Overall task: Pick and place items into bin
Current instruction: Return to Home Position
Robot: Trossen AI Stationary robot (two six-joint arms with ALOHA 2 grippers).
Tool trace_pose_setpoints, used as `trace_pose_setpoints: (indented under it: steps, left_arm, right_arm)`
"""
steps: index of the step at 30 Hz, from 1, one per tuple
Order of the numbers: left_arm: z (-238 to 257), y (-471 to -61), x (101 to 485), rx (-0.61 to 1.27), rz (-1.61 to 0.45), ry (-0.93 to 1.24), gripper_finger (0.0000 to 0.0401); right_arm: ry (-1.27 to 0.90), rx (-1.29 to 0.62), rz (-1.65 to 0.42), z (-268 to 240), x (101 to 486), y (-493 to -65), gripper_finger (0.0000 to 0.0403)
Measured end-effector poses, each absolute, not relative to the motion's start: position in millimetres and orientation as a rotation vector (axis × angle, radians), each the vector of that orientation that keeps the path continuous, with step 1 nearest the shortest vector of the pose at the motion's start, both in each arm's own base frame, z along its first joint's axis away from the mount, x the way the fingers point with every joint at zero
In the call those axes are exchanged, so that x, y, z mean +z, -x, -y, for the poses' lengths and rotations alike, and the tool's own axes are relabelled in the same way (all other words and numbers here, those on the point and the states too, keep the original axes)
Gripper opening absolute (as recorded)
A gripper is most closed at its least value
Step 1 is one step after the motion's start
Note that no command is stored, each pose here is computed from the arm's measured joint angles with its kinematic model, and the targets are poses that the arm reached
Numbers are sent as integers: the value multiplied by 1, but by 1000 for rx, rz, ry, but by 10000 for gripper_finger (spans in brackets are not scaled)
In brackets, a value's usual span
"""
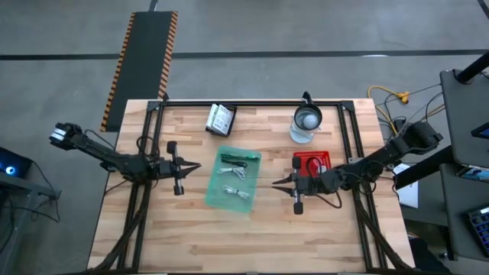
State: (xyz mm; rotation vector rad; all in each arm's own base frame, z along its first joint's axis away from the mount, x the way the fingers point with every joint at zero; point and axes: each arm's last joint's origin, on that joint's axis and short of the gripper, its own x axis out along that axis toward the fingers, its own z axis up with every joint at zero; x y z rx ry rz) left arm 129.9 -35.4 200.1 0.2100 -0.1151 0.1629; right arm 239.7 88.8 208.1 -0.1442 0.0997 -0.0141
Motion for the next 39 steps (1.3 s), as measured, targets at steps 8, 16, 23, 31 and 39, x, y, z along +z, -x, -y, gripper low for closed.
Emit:
trace_pose_setpoints:
  steps: [8,16,23,31,39]
  left_arm:
    - [34,-120,182,91,124,-259,0]
    - [31,-115,183,117,131,-253,0]
    - [28,-109,183,135,123,-228,0]
    - [26,-99,182,48,143,-127,0]
    - [28,-94,184,-127,182,-141,0]
  right_arm:
    - [150,-13,-109,-89,207,-240,33]
    - [134,-13,-120,-88,203,-238,33]
    - [130,-13,-131,-87,199,-236,33]
    - [111,-16,-126,-87,199,-236,33]
    - [123,-44,-104,-86,202,-236,33]
